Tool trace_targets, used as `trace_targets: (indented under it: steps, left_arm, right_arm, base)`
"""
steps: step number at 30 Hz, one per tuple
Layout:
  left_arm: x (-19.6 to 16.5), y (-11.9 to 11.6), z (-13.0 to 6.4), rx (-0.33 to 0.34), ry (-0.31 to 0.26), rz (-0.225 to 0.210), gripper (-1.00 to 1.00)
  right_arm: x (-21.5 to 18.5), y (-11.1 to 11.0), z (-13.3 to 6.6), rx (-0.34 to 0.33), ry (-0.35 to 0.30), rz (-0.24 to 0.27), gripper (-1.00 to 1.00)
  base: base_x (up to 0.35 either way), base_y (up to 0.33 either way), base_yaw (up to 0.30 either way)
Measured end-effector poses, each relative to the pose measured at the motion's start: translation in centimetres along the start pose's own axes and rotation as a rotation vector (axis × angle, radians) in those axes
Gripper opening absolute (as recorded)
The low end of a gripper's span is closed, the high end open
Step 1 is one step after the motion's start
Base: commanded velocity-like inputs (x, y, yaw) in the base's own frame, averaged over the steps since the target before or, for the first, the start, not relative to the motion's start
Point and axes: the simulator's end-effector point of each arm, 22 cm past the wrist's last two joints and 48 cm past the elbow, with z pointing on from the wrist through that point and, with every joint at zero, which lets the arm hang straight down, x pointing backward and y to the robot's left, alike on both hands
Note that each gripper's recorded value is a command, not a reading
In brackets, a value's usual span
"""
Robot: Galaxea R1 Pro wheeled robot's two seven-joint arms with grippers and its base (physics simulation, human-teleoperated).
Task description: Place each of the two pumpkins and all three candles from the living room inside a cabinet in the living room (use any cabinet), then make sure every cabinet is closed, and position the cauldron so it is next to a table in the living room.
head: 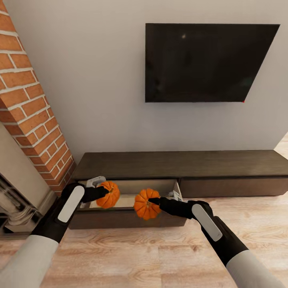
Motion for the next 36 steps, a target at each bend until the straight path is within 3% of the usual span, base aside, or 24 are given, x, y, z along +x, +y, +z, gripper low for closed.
trace_targets:
  steps: [3,6,12,14,19,25,36]
  left_arm:
    - [0.0,-0.4,1.2,-0.018,0.020,-0.015,-1.00]
    - [-0.3,-0.2,2.2,-0.052,-0.004,-0.027,-1.00]
    - [-1.0,-1.1,2.6,-0.091,-0.051,0.008,-1.00]
    - [-1.5,-1.0,2.5,-0.110,-0.071,0.024,-1.00]
    - [-2.0,-1.0,2.4,-0.120,-0.088,0.032,-1.00]
    - [-2.1,-0.4,2.2,-0.158,-0.094,0.036,-1.00]
    - [-1.9,0.2,2.2,-0.195,-0.091,0.042,-1.00]
  right_arm:
    - [-3.7,1.7,0.4,0.030,-0.059,-0.056,-1.00]
    - [-6.2,3.2,1.2,0.106,-0.104,-0.110,-1.00]
    - [-8.0,4.1,2.0,0.246,-0.139,-0.131,-1.00]
    - [-8.1,4.0,2.1,0.287,-0.144,-0.141,-1.00]
    - [-9.2,1.7,1.3,0.460,-0.180,-0.227,-1.00]
    - [-9.0,1.4,1.0,0.578,-0.195,-0.233,-1.00]
    - [-8.7,1.0,0.7,0.623,-0.191,-0.230,-1.00]
  base:
    - [0.000,0.000,0.000]
    - [0.000,0.000,0.000]
    - [0.000,0.000,0.000]
    - [0.000,0.000,0.000]
    - [0.000,0.000,0.000]
    - [0.000,0.000,0.000]
    - [0.086,0.001,0.000]
